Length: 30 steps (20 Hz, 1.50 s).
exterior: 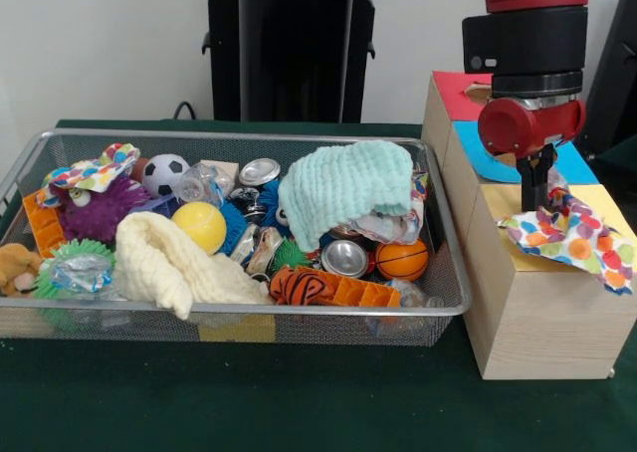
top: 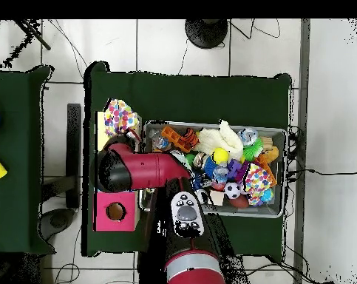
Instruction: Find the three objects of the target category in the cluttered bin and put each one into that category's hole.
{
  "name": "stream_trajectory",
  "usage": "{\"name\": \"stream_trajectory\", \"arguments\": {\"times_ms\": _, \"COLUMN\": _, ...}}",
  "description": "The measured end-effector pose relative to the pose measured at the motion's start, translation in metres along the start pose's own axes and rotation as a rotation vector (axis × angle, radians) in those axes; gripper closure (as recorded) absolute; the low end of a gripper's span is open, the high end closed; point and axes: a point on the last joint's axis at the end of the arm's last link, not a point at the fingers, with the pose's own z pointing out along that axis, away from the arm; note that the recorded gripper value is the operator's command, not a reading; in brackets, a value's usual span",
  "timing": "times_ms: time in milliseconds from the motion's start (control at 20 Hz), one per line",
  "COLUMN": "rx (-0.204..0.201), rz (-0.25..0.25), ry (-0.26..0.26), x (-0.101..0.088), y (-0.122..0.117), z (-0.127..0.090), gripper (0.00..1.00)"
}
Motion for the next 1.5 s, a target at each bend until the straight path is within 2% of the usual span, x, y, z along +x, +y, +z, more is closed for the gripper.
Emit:
{"name": "stream_trajectory", "arguments": {"times_ms": 200, "rx": -0.032, "rz": 0.030, "ry": -0.005, "x": -0.001, "y": 0.006, "z": 0.001, "gripper": 1.00}}
{"name": "stream_trajectory", "arguments": {"times_ms": 400, "rx": -0.050, "rz": 0.031, "ry": -0.009, "x": -0.003, "y": 0.013, "z": 0.005, "gripper": 1.00}}
{"name": "stream_trajectory", "arguments": {"times_ms": 700, "rx": -0.052, "rz": 0.030, "ry": -0.030, "x": -0.007, "y": 0.018, "z": 0.009, "gripper": 1.00}}
{"name": "stream_trajectory", "arguments": {"times_ms": 1100, "rx": -0.005, "rz": 0.028, "ry": -0.083, "x": -0.006, "y": 0.025, "z": 0.025, "gripper": 1.00}}
{"name": "stream_trajectory", "arguments": {"times_ms": 1300, "rx": 0.033, "rz": 0.006, "ry": -0.094, "x": -0.004, "y": 0.029, "z": 0.029, "gripper": 1.00}}
{"name": "stream_trajectory", "arguments": {"times_ms": 1500, "rx": 0.088, "rz": -0.030, "ry": -0.104, "x": -0.001, "y": 0.035, "z": 0.030, "gripper": 1.00}}
